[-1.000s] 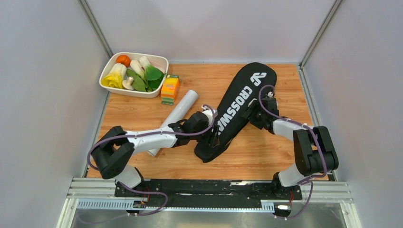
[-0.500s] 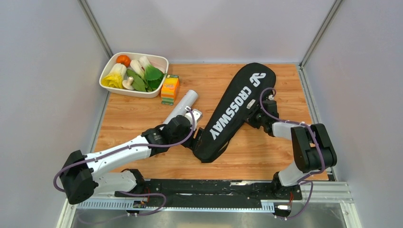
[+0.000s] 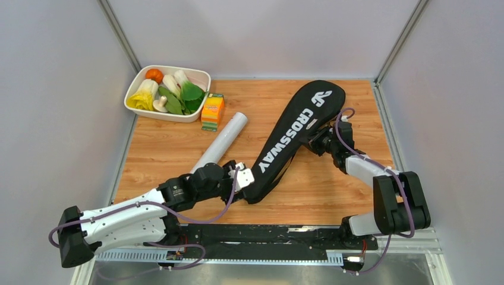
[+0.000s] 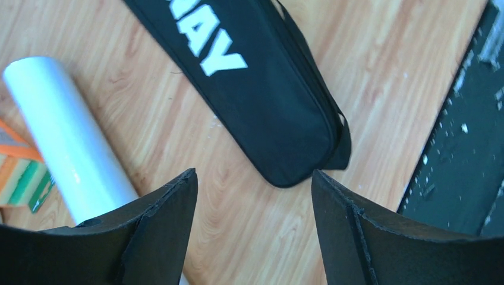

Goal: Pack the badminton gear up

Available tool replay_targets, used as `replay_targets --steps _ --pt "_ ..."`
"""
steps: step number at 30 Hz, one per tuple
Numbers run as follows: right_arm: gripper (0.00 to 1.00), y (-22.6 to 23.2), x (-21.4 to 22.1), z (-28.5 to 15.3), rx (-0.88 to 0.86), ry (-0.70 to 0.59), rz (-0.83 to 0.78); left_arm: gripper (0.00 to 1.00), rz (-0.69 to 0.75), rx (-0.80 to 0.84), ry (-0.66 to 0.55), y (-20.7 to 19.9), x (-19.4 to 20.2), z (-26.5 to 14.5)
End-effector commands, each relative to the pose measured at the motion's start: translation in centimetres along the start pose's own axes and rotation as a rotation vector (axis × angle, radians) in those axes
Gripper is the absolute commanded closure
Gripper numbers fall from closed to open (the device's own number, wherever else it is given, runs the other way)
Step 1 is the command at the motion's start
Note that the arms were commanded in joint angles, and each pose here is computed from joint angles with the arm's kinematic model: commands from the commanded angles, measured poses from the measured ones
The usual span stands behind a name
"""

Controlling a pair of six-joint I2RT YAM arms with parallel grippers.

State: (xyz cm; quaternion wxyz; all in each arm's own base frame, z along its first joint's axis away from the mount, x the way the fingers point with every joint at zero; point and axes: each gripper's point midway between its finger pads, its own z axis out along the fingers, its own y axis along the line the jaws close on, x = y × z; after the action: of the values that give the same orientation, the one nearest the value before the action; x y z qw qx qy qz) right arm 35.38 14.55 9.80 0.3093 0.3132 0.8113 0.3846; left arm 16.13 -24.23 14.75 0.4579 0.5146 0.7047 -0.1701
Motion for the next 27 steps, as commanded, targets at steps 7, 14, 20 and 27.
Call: replay_targets --steps 7,14,20,27 --pt "1.00 7.3 -2.2 -1.8 -0.184 -0.023 0.105 0.18 0.079 0.069 -0.184 -5.8 -0.6 0.7" --pt "1.00 8.0 -2.3 -2.4 -0.206 -0.020 0.143 0.18 0.148 -0.059 -0.153 -6.6 1.3 2.5" --pt "1.00 8.1 -2.0 -2.8 -0.224 -0.016 0.159 0.18 0.146 -0.158 -0.141 -5.4 2.4 3.4" --pt "1.00 8.2 -1.9 -2.9 -0.234 -0.010 0.179 0.18 0.087 -0.215 -0.148 -5.1 4.4 4.4"
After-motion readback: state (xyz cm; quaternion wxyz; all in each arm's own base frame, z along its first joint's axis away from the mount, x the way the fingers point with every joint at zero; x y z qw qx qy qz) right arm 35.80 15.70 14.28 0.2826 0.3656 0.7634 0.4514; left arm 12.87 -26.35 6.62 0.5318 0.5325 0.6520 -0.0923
